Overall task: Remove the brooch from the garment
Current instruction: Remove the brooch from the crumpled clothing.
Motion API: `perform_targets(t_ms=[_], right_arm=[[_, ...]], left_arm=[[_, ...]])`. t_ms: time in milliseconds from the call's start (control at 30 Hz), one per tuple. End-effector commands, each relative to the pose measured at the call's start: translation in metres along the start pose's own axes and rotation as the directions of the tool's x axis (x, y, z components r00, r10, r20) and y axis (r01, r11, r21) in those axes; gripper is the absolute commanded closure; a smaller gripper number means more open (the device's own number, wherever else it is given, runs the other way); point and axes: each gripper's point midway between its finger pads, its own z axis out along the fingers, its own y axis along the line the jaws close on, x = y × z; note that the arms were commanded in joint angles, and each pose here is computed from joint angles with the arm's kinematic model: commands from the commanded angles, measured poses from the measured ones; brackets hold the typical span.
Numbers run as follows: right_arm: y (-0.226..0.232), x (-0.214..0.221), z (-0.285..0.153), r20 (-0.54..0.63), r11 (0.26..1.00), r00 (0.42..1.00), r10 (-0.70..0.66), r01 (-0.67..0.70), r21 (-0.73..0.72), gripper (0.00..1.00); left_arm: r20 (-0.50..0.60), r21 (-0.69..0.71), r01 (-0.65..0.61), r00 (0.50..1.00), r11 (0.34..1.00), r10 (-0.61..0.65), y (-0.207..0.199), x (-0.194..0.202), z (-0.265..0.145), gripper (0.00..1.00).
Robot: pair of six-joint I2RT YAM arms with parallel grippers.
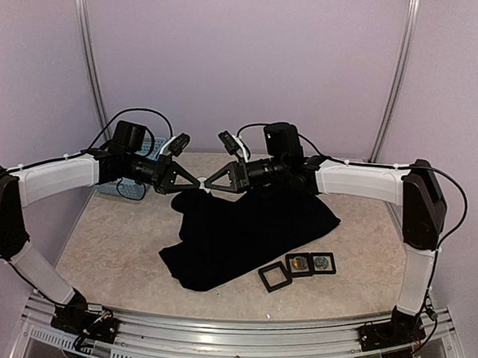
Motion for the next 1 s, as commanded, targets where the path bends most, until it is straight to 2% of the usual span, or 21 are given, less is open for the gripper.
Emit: perform_targets(t_ms=[0, 167, 200, 433, 667, 867, 967], right_arm=[[0.0, 0.0, 0.005, -0.005, 1.0, 1.0, -0.02, 0.02, 0.003, 1.0], [-0.007, -0.005, -0.001, 0.016, 0.993, 0.997, -0.075, 0.073, 0.091, 1.0], [-0.01, -0.004, -0.001, 0.013, 0.991, 0.997, -0.078, 0.076, 0.107, 1.0], [-0.022, -0.01, -0.005, 0.035, 0.977, 0.996, -0.087, 0.079, 0.196, 1.0], [-0.025, -0.021, -0.009, 0.073, 0.968, 0.994, -0.075, 0.056, 0.243, 1.0], [-0.029, -0.026, -0.014, 0.098, 0.957, 0.993, -0.058, 0.027, 0.29, 1.0], [-0.033, -0.028, -0.015, 0.109, 0.948, 0.993, -0.053, 0.015, 0.318, 1.0]], left_arm=[[0.03, -0.011, -0.022, 0.999, 1.0, 0.022, 0.0, -0.008, -0.003, 0.89], [0.086, -0.143, -0.008, 0.996, 0.99, 0.02, 0.019, -0.008, -0.012, 0.08], [0.105, -0.178, -0.01, 0.994, 0.984, 0.029, 0.023, -0.009, -0.015, 0.03], [0.153, -0.373, -0.062, 0.98, 0.926, 0.128, 0.035, 0.02, -0.032, 0.01], [0.131, -0.333, -0.049, 0.987, 0.942, 0.098, 0.035, 0.042, -0.009, 0.01], [0.092, -0.405, -0.091, 0.986, 0.91, 0.14, 0.06, 0.035, 0.007, 0.01], [0.089, -0.396, -0.099, 0.985, 0.913, 0.145, 0.064, 0.034, 0.018, 0.01]])
